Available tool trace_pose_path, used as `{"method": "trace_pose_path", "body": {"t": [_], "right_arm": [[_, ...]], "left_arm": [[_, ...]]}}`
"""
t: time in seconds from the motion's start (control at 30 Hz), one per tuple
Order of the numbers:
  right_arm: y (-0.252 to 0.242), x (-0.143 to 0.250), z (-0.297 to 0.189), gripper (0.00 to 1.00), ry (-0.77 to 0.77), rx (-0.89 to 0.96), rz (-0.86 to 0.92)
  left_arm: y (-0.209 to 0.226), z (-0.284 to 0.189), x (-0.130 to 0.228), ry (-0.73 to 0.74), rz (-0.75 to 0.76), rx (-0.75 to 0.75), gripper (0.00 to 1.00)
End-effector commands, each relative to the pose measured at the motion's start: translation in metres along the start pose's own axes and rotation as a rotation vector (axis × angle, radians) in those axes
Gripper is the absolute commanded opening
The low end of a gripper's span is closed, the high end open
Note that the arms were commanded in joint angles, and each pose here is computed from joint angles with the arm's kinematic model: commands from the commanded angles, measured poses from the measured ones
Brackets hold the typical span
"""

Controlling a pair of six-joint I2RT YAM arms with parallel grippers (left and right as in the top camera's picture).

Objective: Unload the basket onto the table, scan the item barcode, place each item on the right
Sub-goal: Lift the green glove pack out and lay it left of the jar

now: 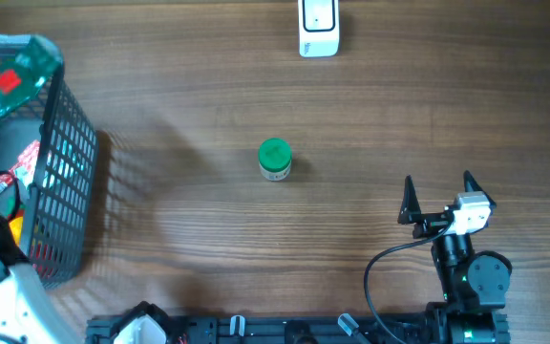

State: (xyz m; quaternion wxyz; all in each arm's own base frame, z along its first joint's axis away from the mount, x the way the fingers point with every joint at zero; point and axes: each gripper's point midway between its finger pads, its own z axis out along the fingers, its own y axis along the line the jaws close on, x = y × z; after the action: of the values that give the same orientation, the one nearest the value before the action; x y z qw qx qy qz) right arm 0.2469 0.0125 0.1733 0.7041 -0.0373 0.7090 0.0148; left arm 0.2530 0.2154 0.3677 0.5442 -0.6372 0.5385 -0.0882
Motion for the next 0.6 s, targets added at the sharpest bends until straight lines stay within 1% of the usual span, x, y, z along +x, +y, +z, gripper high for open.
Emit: {"method": "trace_pose_path", "body": {"t": [0.0, 0.07, 0.13, 0.17, 0.23, 0.3, 0.4, 0.47, 0.57], "right_arm": [[-0.002, -0.001, 0.0, 1.0, -0.006, 0.012, -0.018], [-0.002, -0.001, 0.0, 1.0, -0.006, 0.012, -0.018], [-0.002, -0.001, 0.0, 1.0, -0.006, 0.012, -0.018], [-0.002, -0.001, 0.0, 1.0, -0.006, 0.012, -0.018], [-0.002, -0.001, 0.0, 1.0, -0.006, 0.012, -0.018], [-0.002, -0.001, 0.0, 1.0, -0.006, 0.012, -0.018], [-0.002, -0.001, 0.0, 1.0, -0.006, 0.012, -0.018], [-0.002, -0.001, 0.0, 1.0, -0.006, 0.012, -0.018], [-0.002, -0.001, 0.0, 1.0, -0.006, 0.011, -0.018]], "left_arm": [[-0.049, -0.037, 0.017, 0.116, 0.061, 0.253, 0.04], [-0.07, -0.057, 0.027, 0.181, 0.085, 0.375, 0.04], [-0.092, -0.077, 0.041, 0.247, 0.2, 0.525, 0.04], [-0.105, -0.093, 0.054, 0.296, 0.29, 0.627, 0.04], [-0.112, -0.105, 0.07, 0.352, 0.37, 0.707, 0.04], [-0.115, -0.121, 0.096, 0.45, 0.48, 0.803, 0.04], [-0.107, -0.136, 0.134, 0.549, 0.655, 0.879, 0.04], [-0.094, -0.143, 0.163, 0.627, 0.799, 0.921, 0.04], [-0.067, -0.144, 0.199, 0.752, 0.953, 0.91, 0.04]]}}
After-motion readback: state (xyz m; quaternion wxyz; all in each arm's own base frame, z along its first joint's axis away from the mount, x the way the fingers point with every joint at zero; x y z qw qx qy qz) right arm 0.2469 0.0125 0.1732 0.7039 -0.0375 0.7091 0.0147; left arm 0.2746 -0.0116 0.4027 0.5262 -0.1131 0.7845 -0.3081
